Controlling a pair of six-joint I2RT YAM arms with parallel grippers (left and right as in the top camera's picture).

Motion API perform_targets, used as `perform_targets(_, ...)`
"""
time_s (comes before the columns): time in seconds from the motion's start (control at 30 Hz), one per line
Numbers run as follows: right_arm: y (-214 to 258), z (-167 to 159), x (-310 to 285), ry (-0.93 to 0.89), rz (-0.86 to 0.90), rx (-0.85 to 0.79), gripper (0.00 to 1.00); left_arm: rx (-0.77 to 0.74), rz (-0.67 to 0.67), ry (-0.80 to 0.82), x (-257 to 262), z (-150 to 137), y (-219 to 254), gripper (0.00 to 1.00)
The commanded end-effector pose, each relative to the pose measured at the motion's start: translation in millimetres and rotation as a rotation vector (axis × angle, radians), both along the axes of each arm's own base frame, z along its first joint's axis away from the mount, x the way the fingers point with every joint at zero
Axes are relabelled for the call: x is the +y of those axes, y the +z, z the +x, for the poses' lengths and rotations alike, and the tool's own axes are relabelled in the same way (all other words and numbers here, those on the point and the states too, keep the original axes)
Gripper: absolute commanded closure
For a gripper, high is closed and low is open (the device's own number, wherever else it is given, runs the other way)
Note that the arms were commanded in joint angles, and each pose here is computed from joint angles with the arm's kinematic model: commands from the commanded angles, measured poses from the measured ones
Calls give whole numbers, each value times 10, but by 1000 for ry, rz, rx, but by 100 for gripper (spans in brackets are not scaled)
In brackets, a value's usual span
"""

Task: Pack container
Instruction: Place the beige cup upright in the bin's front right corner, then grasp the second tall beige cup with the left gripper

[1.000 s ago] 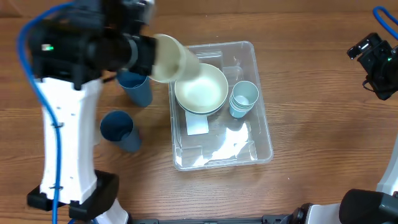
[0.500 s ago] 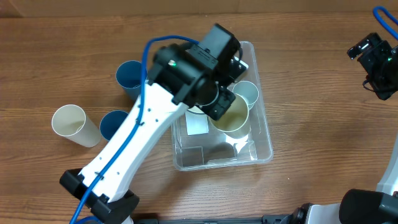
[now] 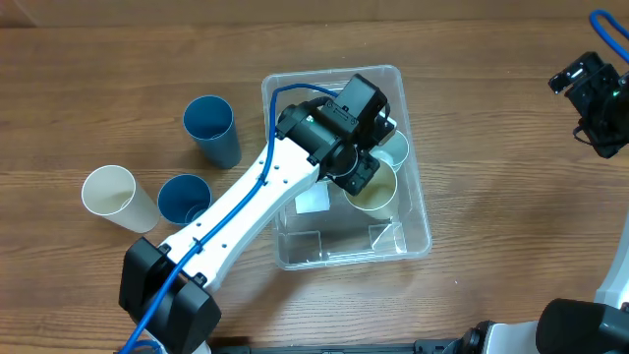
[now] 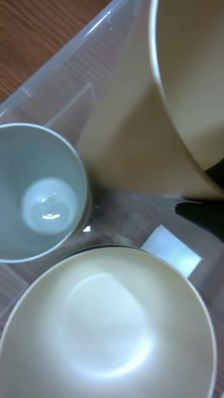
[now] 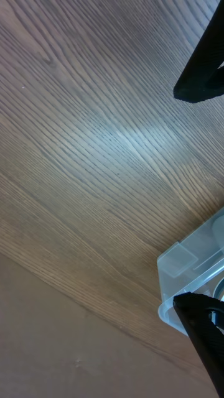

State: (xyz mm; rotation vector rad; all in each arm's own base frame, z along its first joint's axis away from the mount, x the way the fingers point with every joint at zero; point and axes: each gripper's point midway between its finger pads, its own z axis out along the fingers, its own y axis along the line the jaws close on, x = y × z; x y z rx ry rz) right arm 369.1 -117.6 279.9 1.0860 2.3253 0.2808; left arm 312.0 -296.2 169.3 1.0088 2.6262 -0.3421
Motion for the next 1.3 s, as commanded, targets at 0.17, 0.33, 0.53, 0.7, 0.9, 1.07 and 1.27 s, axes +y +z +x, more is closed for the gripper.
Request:
perform_targets(0.17,53,-2,-3,-5,-5,-15,0,-18,-38,0,-174,-2,-86,92)
perform_targets(0.33,53,-2,-3,-5,-5,-15,0,-18,-38,1,-175,-2,-85,90)
perform_targets(0.53,53,-2,-3,-5,-5,-15,0,-19,-61,42,-195,31,-6,86)
perform_targets(0.7,53,-2,-3,-5,-5,-15,0,-42,-107,112,-131,140,425,63)
perform_targets(0.9,53,-2,-3,-6,-5,-15,0,-61,3,230,462,120,1011,57)
perform_targets(1.07,53,-2,-3,-5,-5,-15,0,-185,90,675,1763,259,1709,53)
perform_targets(1.27,53,-2,-3,-5,-5,-15,0,-209,38,1103,3176,155,1964,52)
